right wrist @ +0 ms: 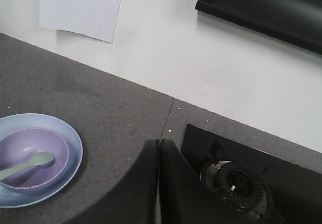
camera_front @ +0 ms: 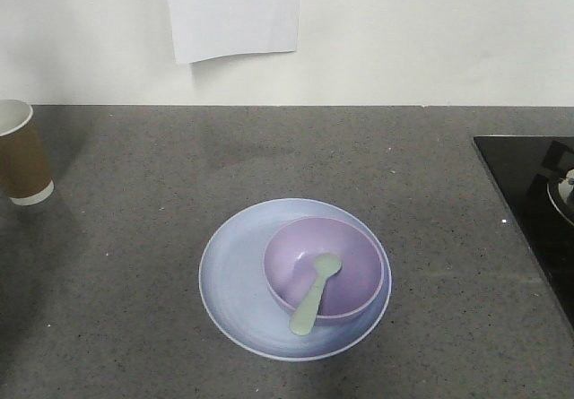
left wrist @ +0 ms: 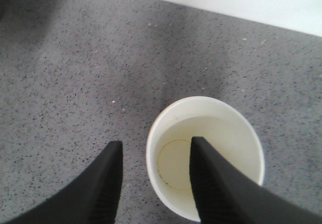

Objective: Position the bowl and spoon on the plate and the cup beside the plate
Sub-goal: 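Move the open left gripper above the brown paper cup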

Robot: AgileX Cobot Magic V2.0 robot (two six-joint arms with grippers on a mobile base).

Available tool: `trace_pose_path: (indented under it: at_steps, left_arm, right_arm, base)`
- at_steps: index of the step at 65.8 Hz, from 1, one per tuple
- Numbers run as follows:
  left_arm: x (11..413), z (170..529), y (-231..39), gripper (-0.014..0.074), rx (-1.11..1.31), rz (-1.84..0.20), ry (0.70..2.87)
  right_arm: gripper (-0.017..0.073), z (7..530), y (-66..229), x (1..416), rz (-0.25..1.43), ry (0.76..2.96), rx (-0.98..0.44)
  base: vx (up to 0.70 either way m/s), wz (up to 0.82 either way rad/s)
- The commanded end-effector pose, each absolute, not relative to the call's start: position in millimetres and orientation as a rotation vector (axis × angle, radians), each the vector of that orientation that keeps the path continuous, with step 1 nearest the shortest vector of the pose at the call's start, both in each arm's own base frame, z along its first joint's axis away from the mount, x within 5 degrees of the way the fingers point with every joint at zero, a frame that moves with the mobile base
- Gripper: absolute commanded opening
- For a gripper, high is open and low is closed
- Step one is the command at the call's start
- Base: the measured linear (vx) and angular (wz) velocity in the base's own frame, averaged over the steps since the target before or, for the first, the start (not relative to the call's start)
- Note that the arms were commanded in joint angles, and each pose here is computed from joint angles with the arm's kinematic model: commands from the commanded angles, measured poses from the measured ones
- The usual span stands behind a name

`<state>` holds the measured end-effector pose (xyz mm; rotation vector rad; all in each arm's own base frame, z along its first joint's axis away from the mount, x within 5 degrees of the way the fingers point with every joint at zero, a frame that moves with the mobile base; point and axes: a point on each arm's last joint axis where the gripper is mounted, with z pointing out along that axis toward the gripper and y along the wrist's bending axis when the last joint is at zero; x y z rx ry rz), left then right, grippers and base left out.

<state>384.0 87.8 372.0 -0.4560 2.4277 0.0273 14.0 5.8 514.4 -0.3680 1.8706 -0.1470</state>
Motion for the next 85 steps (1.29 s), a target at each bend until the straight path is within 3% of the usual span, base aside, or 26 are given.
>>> trace_pose_path:
  at_steps: [1,67,74,85]
  left_arm:
    - [379.8,395.2,86.6,0.0309,-0.436,0.017,2.33]
    - [414.3,335.9,95.2,0.03,-0.461,0.02,2.471]
    - [414.3,335.9,95.2,0.0247,-0.46,0.021,2.471]
    - [414.2,335.9,95.3,0.0093,-0.459,0.022,2.472]
  right_arm:
    - [-0.0005,523.9,6.0,17.8,-0.155,1.805,-0.354]
    - [-0.0005,523.2,6.0,17.6,-0.154,1.812,-0.356]
    - [-0.0005,523.3,6.0,17.7,-0.154,1.811,-0.356]
    - [-0.0005,523.3,6.0,17.7,-0.154,1.811,-0.356]
  base:
    - [0.0,0.0]
    - [0.0,0.0]
    - [0.0,0.0]
    - [0.0,0.0]
